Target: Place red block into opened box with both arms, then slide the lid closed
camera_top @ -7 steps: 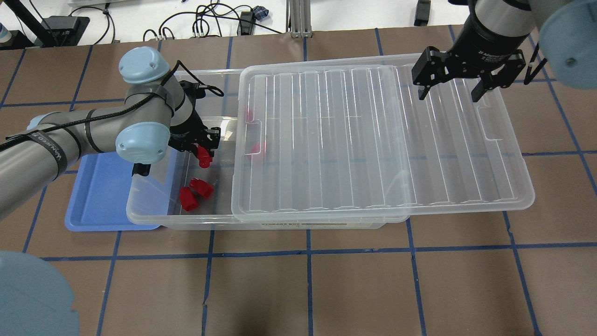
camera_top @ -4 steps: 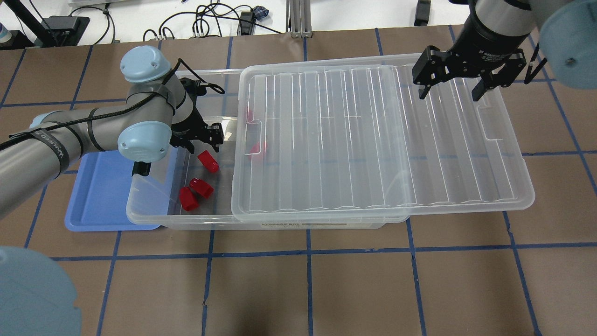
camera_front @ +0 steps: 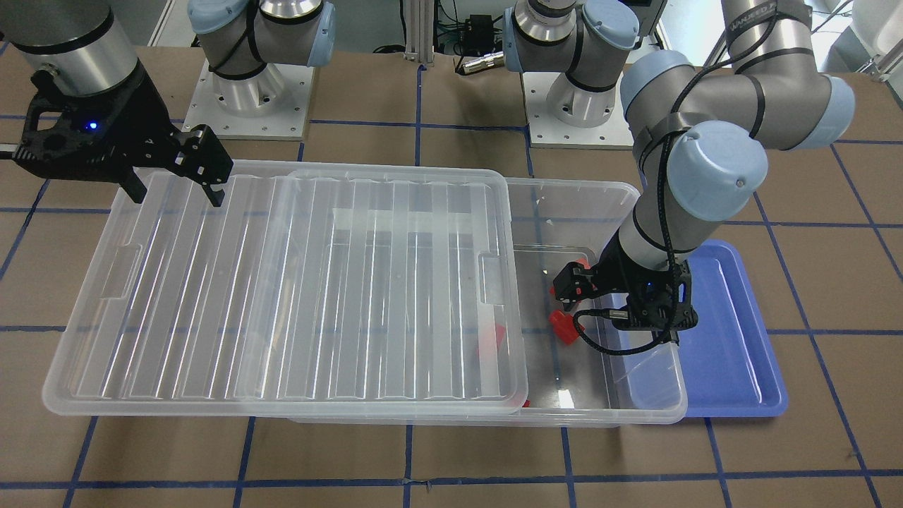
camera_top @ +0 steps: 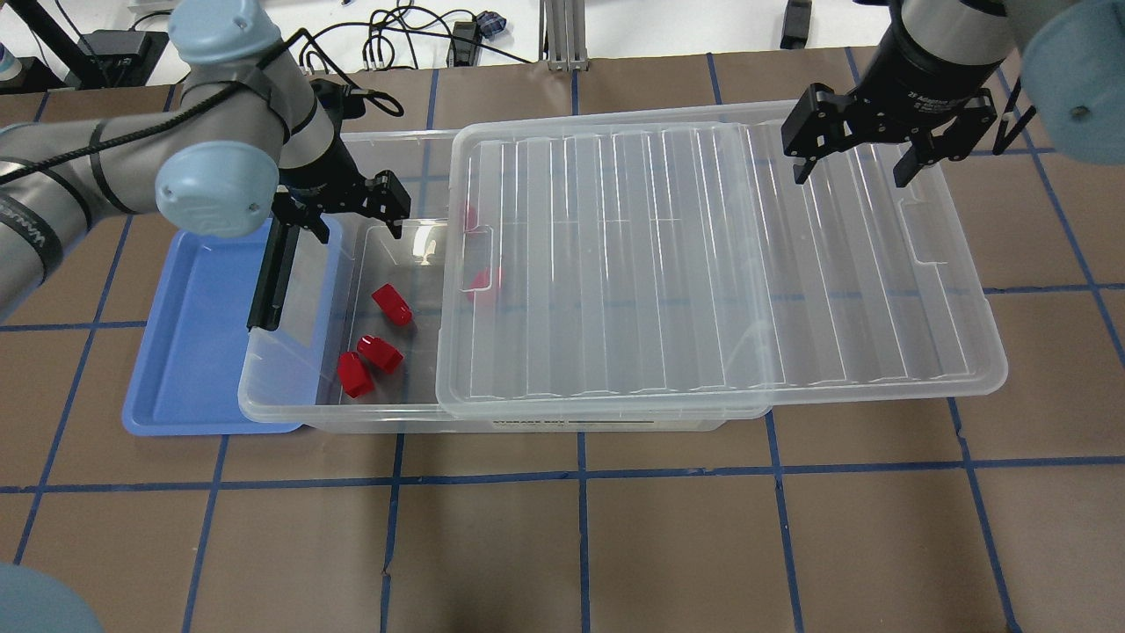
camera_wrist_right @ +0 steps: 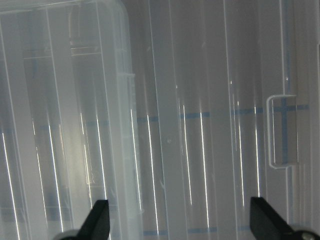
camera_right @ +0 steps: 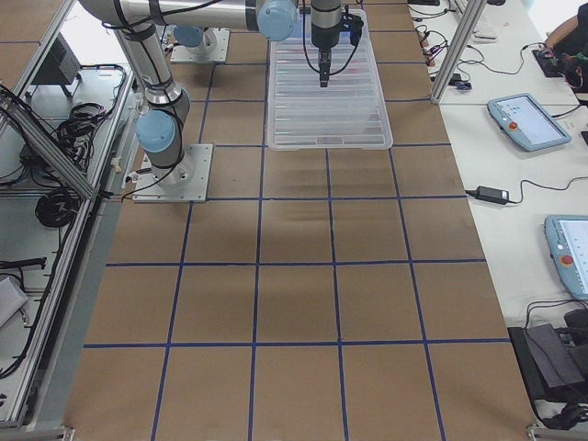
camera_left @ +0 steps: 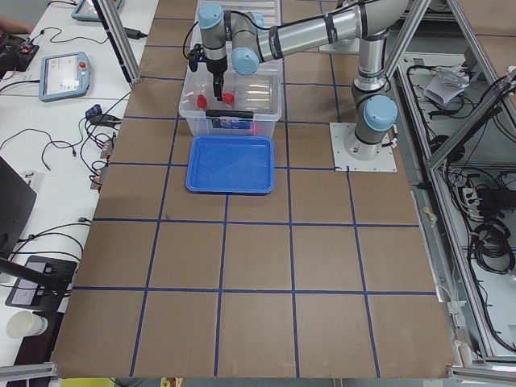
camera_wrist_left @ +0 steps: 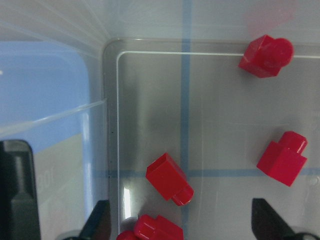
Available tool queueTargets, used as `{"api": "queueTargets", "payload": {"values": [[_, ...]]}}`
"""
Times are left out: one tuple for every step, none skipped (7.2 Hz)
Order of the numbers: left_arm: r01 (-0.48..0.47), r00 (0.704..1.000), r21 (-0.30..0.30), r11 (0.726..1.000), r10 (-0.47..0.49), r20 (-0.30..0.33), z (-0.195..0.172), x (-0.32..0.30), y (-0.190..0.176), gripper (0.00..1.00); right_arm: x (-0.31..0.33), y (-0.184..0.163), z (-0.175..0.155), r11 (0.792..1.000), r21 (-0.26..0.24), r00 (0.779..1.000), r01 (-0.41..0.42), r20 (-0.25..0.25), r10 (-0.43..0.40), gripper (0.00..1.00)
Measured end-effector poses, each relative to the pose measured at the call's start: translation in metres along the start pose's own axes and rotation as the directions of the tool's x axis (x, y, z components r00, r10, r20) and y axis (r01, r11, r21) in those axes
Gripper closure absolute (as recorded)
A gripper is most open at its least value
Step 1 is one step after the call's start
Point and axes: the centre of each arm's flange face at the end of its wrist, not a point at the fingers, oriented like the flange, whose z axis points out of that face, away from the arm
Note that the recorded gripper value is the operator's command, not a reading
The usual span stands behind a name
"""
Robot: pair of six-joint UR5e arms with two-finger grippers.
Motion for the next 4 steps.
{"api": "queueTargets", "payload": {"values": [[-0.001,1.0,0.007,1.0,0.001,0.003,-0.025,0.001,0.007,0.0,0.021,-0.006,-0.002,1.0,0.004,1.0,-0.019,-0.001,0.019,0.0],[-0.007,1.0,0.014,1.0,0.007,0.012,-0.047,0.001,0.017,0.0,0.053,-0.012,-0.002,0.999,0.004,0.999,-0.04,-0.004,0.04,0.0],[-0.01,1.0,0.024,1.0,0.009,0.024,-0.07,0.001,0.025,0.0,0.094,-0.016,-0.001,0.999,-0.002,0.999,-0.052,-0.007,0.052,0.0],[-0.009,1.0,0.021,1.0,0.009,0.03,-0.096,0.0,0.032,0.0,0.14,-0.017,0.003,0.999,-0.013,0.999,-0.031,-0.008,0.031,0.0]]}}
